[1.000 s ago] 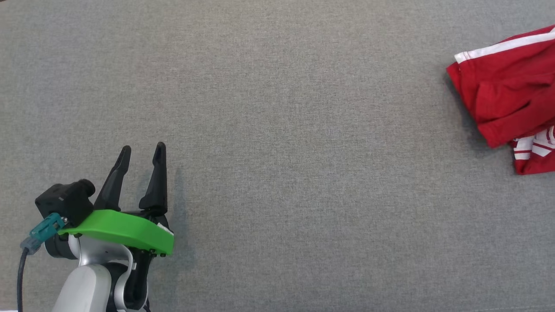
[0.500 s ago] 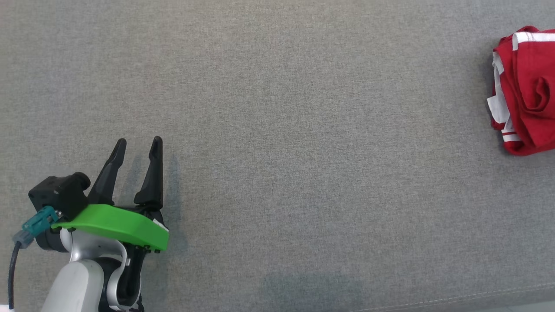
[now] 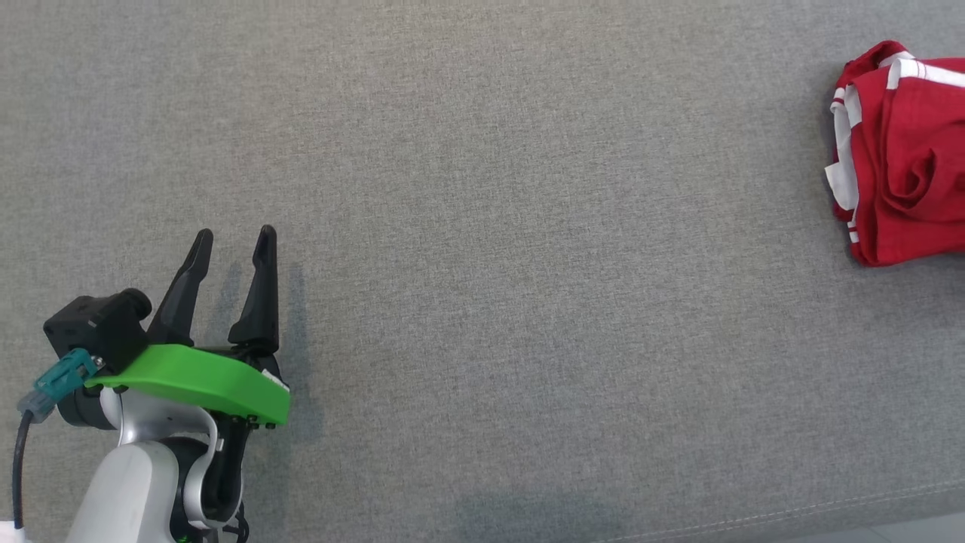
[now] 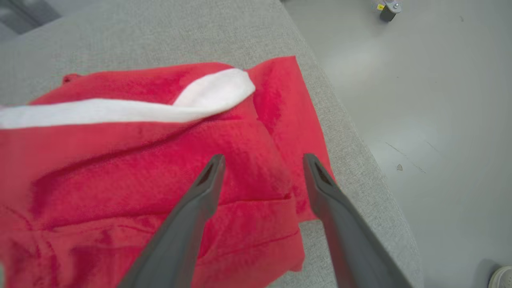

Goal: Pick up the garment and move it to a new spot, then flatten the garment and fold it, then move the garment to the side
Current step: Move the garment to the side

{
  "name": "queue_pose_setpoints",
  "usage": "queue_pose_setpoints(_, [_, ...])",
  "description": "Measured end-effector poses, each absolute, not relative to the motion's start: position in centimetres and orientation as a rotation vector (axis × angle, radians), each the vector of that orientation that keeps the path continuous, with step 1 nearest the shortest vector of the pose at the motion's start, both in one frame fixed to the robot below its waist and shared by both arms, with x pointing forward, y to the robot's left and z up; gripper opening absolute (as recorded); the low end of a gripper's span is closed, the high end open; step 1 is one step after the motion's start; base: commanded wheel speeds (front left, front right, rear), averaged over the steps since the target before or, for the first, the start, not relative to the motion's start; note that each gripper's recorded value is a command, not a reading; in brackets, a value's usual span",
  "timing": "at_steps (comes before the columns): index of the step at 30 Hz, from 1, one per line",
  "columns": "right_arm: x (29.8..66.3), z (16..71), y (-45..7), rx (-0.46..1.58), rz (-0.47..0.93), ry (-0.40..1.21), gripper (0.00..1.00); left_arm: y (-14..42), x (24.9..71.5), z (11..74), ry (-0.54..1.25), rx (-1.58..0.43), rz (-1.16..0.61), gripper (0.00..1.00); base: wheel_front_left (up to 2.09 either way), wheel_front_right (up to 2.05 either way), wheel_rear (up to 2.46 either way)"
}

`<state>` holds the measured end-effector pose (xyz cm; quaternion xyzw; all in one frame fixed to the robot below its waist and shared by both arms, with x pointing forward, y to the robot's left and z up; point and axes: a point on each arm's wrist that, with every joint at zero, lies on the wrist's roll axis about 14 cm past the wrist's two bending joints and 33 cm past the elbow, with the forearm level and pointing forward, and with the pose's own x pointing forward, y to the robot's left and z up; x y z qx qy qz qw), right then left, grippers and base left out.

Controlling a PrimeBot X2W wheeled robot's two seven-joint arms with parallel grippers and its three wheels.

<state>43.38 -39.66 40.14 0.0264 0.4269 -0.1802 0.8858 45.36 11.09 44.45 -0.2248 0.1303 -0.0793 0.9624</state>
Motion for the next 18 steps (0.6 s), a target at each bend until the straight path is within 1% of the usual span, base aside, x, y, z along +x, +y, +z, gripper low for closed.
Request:
queue_pose_setpoints(3, [44.6,42.2,-39.3,0.055,-0.352,0.784,1.0,11.1,45.3,45.0,0.244,-0.457,-0.156,1.0,0.0,0.0,0.0])
queue_pose_setpoints(5, [45.6,43.9,-38.7,0.033,-0.307,0.703,1.0,11.3,45.2,45.4,0.226,-0.459,-0.148,1.0,0.0,0.0,0.0])
queue_pose_setpoints(8, [47.1,47.4,-37.9,-0.018,-0.257,0.54,1.0,11.8,45.1,46.3,0.19,-0.456,-0.132,1.0,0.0,0.0,0.0])
queue_pose_setpoints(12, [48.4,52.7,-36.2,-0.073,-0.207,0.282,1.0,12.8,44.6,47.0,0.151,-0.409,-0.108,1.0,0.0,0.0,0.0])
queue_pose_setpoints(15, [47.9,54.1,-34.1,-0.039,-0.177,0.153,1.0,13.6,43.8,47.3,0.124,-0.351,-0.098,1.0,0.0,0.0,0.0])
queue_pose_setpoints(18, [45.9,52.5,-32.5,-0.009,-0.169,0.133,1.0,14.5,42.8,47.7,0.094,-0.297,-0.078,1.0,0.0,0.0,0.0])
